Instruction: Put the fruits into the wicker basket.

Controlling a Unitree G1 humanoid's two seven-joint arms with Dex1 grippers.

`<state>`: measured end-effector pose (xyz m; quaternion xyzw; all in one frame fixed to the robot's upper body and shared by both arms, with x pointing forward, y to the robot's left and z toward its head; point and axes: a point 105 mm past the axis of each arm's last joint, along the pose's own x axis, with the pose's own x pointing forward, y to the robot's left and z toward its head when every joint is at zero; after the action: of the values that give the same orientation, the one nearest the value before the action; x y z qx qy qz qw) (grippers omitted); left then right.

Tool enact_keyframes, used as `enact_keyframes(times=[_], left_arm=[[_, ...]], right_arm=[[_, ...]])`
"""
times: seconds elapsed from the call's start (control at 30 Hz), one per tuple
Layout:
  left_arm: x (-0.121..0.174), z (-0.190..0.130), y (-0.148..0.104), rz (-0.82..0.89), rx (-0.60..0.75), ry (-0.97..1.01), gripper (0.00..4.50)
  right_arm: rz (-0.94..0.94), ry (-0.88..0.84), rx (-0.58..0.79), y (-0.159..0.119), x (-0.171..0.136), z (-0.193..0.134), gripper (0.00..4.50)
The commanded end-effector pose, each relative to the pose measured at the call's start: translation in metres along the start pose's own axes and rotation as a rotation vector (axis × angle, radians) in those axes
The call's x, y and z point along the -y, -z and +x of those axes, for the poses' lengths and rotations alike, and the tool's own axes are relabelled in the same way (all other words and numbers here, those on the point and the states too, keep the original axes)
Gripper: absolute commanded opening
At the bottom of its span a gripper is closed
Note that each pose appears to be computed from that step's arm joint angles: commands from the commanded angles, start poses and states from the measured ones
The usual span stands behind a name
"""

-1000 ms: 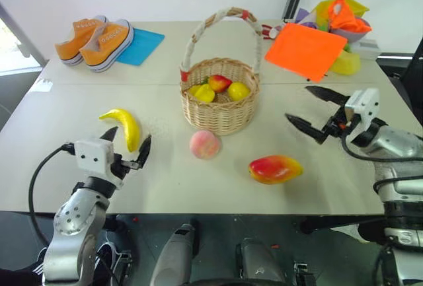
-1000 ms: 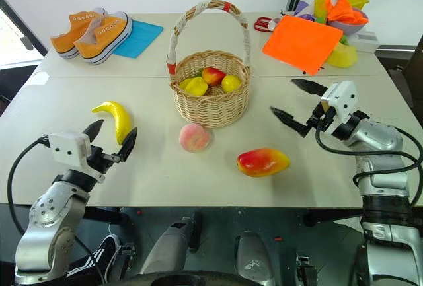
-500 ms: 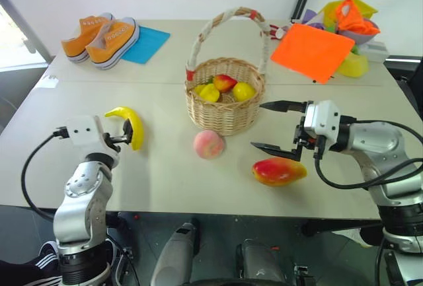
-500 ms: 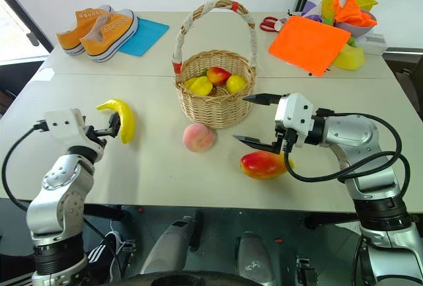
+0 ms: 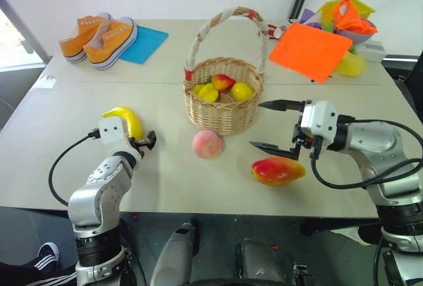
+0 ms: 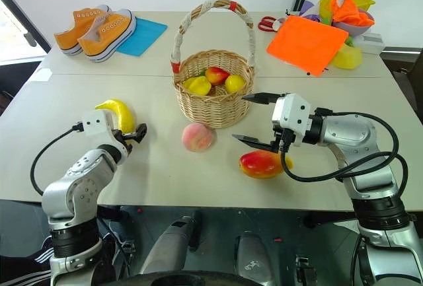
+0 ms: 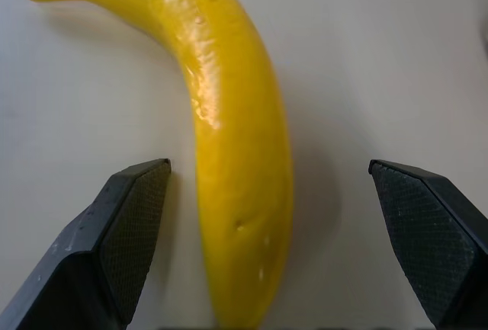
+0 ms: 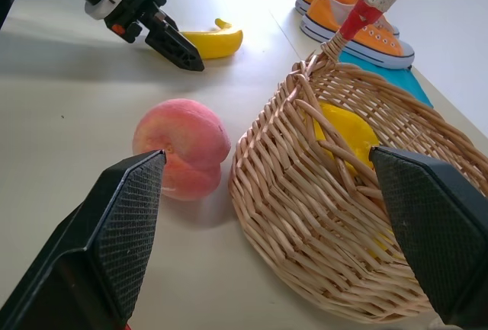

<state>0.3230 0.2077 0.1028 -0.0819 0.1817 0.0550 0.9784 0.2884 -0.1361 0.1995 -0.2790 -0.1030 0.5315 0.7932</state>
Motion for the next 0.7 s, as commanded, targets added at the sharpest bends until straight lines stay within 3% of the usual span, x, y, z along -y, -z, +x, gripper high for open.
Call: enact_keyframes(times=[0.03,0.17,0.2,0.33,0.43,0.5,0.63,0.7], left_arm=[[-0.003,-0.001,-0.013,0.048,0.002,-0.024,4.5],[-0.008,0.004,-0.012,0.034,-0.023,-0.038,4.5],[-0.008,0.005,-0.011,0.021,-0.024,-0.031,4.24],[-0.008,0.007,-0.012,-0.054,-0.019,-0.021,2.65],[-0.004,0.007,-0.012,-0.019,-0.017,0.008,1.09],[-0.004,0.005,-0.022,-0.026,0.036,0.016,0.94],[-0.027,-0.014,-0.054,0.14,0.248,-0.081,0.94],[-0.015,-0.028,-0.064,0.139,0.33,0.074,0.94]], right_arm=[[-0.031,0.021,0.023,-0.007,0.003,-0.002,4.45],[-0.035,0.024,0.017,-0.005,0.004,-0.001,4.45],[-0.037,0.025,0.016,-0.005,0.004,-0.001,4.49],[-0.04,0.031,0.007,-0.002,0.005,-0.002,4.5],[-0.042,0.038,0.012,-0.003,0.006,-0.001,4.5],[-0.05,0.04,0.007,-0.002,0.007,-0.001,4.5],[-0.053,0.052,0.004,-0.001,0.01,-0.003,4.5],[-0.054,0.06,0.001,0.0,0.012,-0.004,4.5]])
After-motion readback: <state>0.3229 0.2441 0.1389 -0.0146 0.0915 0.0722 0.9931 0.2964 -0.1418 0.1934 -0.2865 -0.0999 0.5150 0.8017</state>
